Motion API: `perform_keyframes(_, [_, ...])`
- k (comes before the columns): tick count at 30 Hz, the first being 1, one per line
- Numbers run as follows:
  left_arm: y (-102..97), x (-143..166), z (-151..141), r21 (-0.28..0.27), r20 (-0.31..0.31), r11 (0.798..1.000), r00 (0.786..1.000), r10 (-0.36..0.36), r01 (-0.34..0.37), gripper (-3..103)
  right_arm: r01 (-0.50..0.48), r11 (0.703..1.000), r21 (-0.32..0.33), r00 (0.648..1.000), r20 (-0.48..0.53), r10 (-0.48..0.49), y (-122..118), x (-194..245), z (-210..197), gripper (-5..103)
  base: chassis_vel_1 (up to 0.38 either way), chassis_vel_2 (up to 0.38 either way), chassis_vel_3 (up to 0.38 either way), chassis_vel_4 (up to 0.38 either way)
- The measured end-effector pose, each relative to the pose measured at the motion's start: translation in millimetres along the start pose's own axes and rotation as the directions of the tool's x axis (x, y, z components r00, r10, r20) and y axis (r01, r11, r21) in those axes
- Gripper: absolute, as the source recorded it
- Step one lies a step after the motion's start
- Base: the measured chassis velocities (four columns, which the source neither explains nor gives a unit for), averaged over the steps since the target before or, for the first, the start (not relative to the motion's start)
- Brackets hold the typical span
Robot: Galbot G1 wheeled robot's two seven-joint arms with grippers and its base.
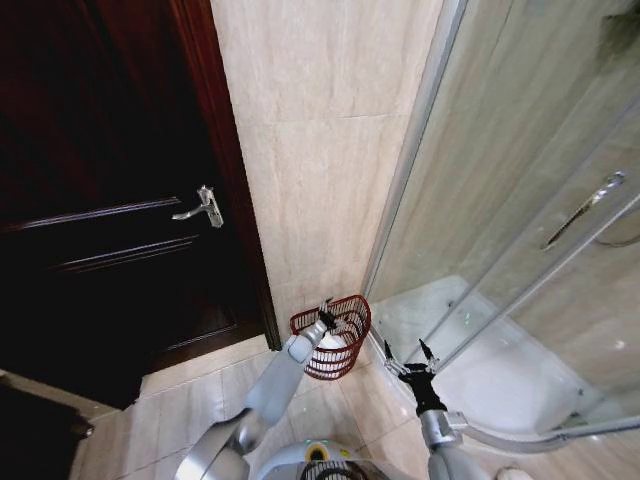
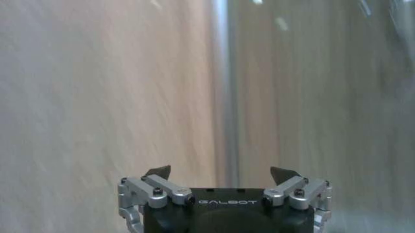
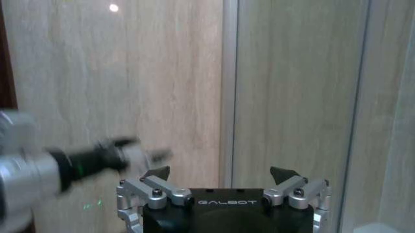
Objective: Discard the used towel into the hamper.
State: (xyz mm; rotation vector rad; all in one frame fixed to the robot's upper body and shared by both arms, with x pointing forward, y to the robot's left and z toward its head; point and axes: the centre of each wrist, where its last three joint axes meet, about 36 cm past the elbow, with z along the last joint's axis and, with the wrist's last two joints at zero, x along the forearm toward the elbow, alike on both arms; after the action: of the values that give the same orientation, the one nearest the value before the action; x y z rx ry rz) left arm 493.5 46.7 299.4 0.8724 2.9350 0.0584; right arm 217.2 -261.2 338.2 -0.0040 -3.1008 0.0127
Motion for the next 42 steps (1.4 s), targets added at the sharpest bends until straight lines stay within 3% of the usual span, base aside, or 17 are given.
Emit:
perform_keyframes(1, [0.0, 0.0, 0.0, 0.0, 0.0, 1.0, 1.0, 0.0, 0.0, 100, 0.0, 1.0, 0.0, 1.0, 0.0, 0.0, 0.0, 0.0, 0.0, 100, 0.0, 0.0, 0.0, 0.0])
perform_keyframes(4, [43.4, 53.5, -33.2, 0.042, 0.034, 0.99, 0.99, -0.135, 0.133, 100, 0.001, 1.0, -0.003, 1.0, 0.015, -0.001, -2.8, -2.2, -10.5, 100, 0.0, 0.0, 0.0, 0.0])
perform_keyframes(5, [43.4, 53.5, -33.2, 0.042, 0.034, 0.99, 0.99, -0.135, 0.133, 100, 0.001, 1.0, -0.003, 1.0, 0.015, -0.001, -2.8, -2.2, -10.5, 100, 0.0, 0.0, 0.0, 0.0])
perform_keyframes(8, [79.9, 125.6, -39.0, 0.038, -0.003, 0.964, 0.965, -0.262, 0.262, 100, 0.004, 1.0, -0.004, 1.0, 0.031, -0.004, -7.2, -2.5, -20.4, 100, 0.0, 0.0, 0.0, 0.0])
perform_keyframes(9, [79.9, 125.6, -39.0, 0.038, -0.003, 0.964, 0.965, -0.262, 0.262, 100, 0.004, 1.0, -0.004, 1.0, 0.031, -0.004, -7.2, -2.5, -20.4, 100, 0.0, 0.0, 0.0, 0.0])
perform_keyframes(11, [98.3, 169.9, -40.4, 0.008, -0.012, 0.942, 0.942, -0.335, 0.335, 100, 0.009, 1.0, 0.001, 0.999, 0.043, -0.009, -10.6, -2.5, -26.7, 100, 0.0, 0.0, 0.0, 0.0])
perform_keyframes(12, [98.3, 169.9, -40.4, 0.008, -0.012, 0.942, 0.942, -0.335, 0.335, 100, 0.009, 1.0, 0.001, 0.999, 0.043, -0.009, -10.6, -2.5, -26.7, 100, 0.0, 0.0, 0.0, 0.0])
perform_keyframes(15, [102.0, 216.6, -61.2, 0.025, 0.007, 0.912, 0.913, -0.409, 0.409, 100, 0.021, 1.0, 0.018, 0.998, 0.062, -0.022, -14.3, 0.8, -38.7, 100, 0.0, 0.0, 0.0, 0.0])
perform_keyframes(16, [102.0, 216.6, -61.2, 0.025, 0.007, 0.912, 0.913, -0.409, 0.409, 100, 0.021, 1.0, 0.018, 0.998, 0.062, -0.022, -14.3, 0.8, -38.7, 100, 0.0, 0.0, 0.0, 0.0])
perform_keyframes(18, [94.4, 245.7, -79.2, 0.064, 0.015, 0.876, 0.877, -0.481, 0.479, 100, 0.043, 0.999, 0.028, 0.996, 0.078, -0.045, -13.8, 5.4, -50.5, 100, 0.0, 0.0, 0.0, 0.0])
perform_keyframes(19, [94.4, 245.7, -79.2, 0.064, 0.015, 0.876, 0.877, -0.481, 0.479, 100, 0.043, 0.999, 0.028, 0.996, 0.078, -0.045, -13.8, 5.4, -50.5, 100, 0.0, 0.0, 0.0, 0.0])
perform_keyframes(22, [78.6, 282.2, -88.4, 0.102, -0.014, 0.837, 0.842, -0.539, 0.537, 100, 0.074, 0.997, 0.021, 0.992, 0.102, -0.076, -9.6, 9.3, -65.3, 100, 0.0, 0.0, 0.0, 0.0])
perform_keyframes(27, [74.0, 297.6, -80.3, 0.097, -0.007, 0.829, 0.833, -0.553, 0.551, 100, 0.085, 0.996, 0.01, 0.99, 0.113, -0.086, -1.4, 9.2, -70.4, 100, 0.0, 0.0, 0.0, 0.0])
perform_keyframes(42, [73.3, 288.6, -69.0, 0.102, 0.034, 0.856, 0.858, -0.512, 0.507, 100, 0.1, 0.994, 0.03, 0.99, 0.094, -0.103, 3.2, 15.9, -69.8, 100, 0.02, -0.02, -0.026, 0.018])
